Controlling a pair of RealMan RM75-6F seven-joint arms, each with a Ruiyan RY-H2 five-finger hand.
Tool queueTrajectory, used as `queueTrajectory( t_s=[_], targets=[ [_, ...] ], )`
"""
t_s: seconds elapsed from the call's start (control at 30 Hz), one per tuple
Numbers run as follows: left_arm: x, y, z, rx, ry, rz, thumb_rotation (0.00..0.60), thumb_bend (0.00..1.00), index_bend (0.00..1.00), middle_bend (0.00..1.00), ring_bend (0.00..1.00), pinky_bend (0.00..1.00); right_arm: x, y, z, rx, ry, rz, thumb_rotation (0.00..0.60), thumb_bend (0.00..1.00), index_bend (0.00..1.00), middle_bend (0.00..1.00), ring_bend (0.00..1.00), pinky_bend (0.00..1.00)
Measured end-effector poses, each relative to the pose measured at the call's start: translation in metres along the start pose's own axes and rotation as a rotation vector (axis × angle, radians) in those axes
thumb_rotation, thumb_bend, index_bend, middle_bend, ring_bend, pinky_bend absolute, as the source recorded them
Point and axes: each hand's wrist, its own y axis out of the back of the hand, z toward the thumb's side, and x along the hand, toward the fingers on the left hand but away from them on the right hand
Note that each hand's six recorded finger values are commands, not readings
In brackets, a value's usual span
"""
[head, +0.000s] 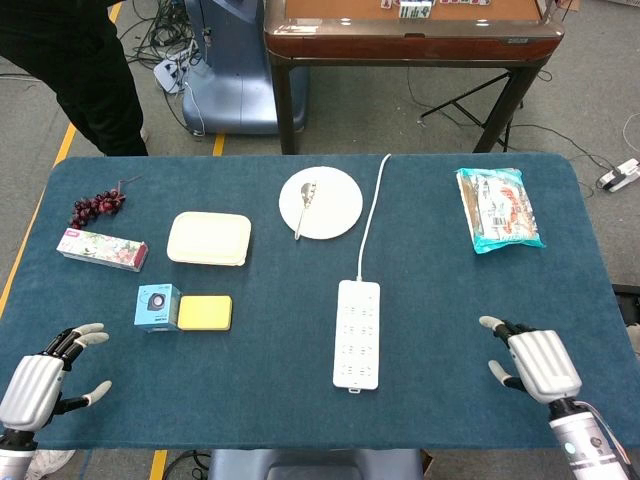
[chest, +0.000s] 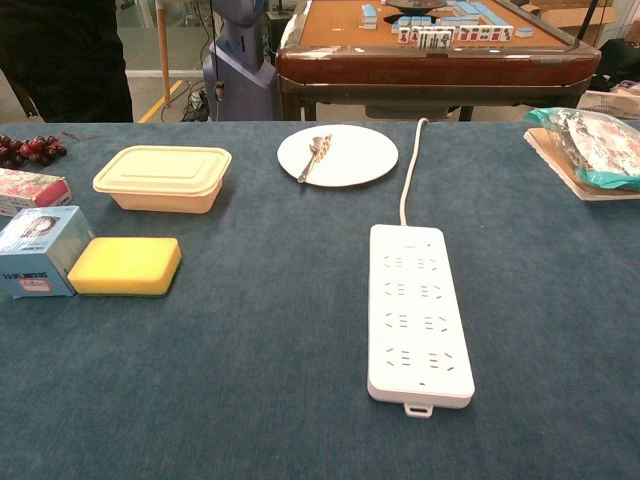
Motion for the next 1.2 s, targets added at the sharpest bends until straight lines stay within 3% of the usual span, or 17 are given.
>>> queueTrajectory(
  t_s=[0.13, 0.2, 0.37, 0.5, 0.87, 1.2],
  targets=[
    [0.0, 0.002, -0.001, -0.012, 0.003, 0.005, 0.6, 0.18, 0.36, 0.25, 0.23, 0.56, -0.023, 0.005, 0.02, 0.033, 0.052, -0.013, 0.6, 0.49, 0.2, 0.76, 0.9, 0.93],
    [0.0, 0.003, -0.003, -0.015, 0.008, 0.006, 0.6, 0.18, 0.36, 0.25, 0.23, 0.56, -0.035, 0.006, 0.029, 0.048, 0.068, -0.009, 0.6, 0.58, 0.2, 0.84, 0.97, 0.98],
    [0.001, 0.004, -0.008, -0.025, 0.024, 0.007, 0.6, 0.18, 0.36, 0.25, 0.23, 0.56, -0.061, 0.002, 0.05, 0.095, 0.091, 0.02, 0.6, 0.81, 0.2, 0.99, 1.0, 1.0],
    [0.002, 0.005, -0.011, -0.033, 0.031, 0.01, 0.6, 0.18, 0.36, 0.25, 0.23, 0.56, -0.082, -0.005, 0.071, 0.112, 0.108, 0.045, 0.6, 0.98, 0.23, 1.0, 1.0, 1.0],
    [0.004, 0.003, -0.017, -0.02, 0.049, 0.005, 0.6, 0.18, 0.36, 0.25, 0.23, 0.56, -0.122, -0.034, 0.132, 0.124, 0.175, 0.108, 0.6, 1.0, 0.23, 1.0, 1.0, 1.0],
    [0.006, 0.0, -0.021, -0.019, 0.061, -0.005, 0.6, 0.18, 0.36, 0.25, 0.23, 0.56, -0.141, -0.052, 0.151, 0.116, 0.178, 0.138, 0.6, 1.0, 0.24, 1.0, 1.0, 1.0]
  ],
)
